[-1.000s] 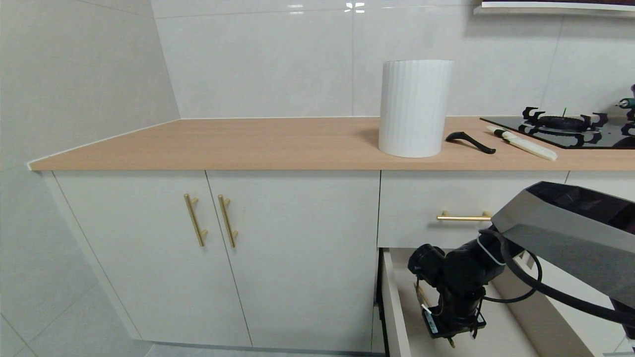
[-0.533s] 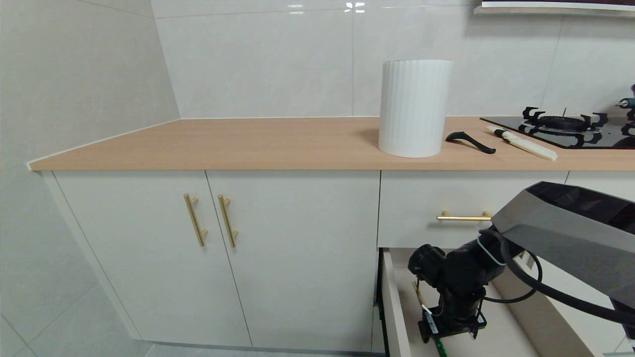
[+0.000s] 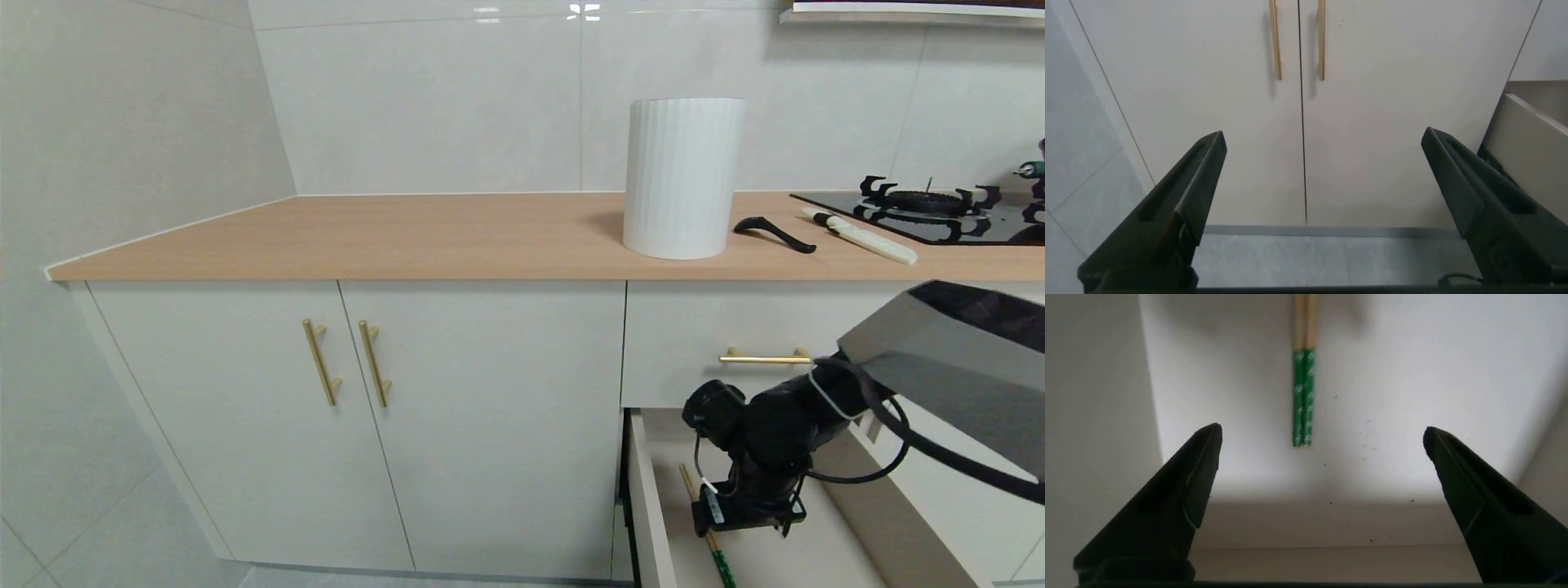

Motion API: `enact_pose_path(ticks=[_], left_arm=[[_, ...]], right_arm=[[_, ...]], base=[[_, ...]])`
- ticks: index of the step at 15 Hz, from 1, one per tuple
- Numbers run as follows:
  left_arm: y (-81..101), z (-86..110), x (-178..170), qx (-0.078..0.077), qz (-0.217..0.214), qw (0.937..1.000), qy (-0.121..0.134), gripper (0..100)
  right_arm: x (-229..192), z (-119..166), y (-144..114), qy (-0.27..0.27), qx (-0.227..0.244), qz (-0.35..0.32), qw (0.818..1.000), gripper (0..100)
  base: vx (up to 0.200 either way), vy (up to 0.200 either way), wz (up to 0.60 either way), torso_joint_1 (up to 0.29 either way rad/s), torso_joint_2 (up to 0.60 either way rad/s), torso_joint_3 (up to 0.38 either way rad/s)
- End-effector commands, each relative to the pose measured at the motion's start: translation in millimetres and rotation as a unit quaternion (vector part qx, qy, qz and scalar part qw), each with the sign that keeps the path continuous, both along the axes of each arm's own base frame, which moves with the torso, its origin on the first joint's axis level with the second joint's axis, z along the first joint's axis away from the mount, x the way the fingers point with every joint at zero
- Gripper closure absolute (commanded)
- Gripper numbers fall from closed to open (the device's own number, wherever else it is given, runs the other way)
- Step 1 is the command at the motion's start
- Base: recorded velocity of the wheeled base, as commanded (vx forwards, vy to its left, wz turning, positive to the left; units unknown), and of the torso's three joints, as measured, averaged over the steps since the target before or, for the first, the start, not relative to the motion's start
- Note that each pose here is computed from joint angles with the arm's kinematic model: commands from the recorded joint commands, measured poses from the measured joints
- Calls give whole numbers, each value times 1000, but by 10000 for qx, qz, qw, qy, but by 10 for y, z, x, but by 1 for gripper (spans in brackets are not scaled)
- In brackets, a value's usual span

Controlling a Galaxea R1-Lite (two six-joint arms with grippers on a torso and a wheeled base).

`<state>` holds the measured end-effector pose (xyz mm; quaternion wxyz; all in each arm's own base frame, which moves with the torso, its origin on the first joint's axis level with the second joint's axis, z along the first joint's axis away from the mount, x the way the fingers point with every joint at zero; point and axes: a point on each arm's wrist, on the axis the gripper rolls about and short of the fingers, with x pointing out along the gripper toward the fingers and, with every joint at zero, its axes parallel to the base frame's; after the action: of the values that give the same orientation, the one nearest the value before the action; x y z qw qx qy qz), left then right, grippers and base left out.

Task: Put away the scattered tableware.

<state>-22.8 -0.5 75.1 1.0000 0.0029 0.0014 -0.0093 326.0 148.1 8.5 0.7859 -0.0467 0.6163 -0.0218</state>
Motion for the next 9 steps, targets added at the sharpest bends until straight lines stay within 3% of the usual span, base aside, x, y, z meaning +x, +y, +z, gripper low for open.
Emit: enact_pose_path(ticks=[1, 5, 9], left_arm=[[0, 0, 0, 2, 1, 10000, 1, 0], [0, 0, 0, 2, 1, 10000, 1, 0], [0, 0, 0, 2, 1, 10000, 1, 0]], right_arm=[[34, 534, -254, -665, 310, -316, 9968, 0], [5, 1174, -704, -1567, 515, -728, 9836, 0], [-73, 1457, -888, -1983, 550, -851, 9749, 0]], base=[[0, 0, 0, 0, 0, 0], [0, 0, 0, 0, 0, 0], [0, 0, 0, 0, 0, 0]])
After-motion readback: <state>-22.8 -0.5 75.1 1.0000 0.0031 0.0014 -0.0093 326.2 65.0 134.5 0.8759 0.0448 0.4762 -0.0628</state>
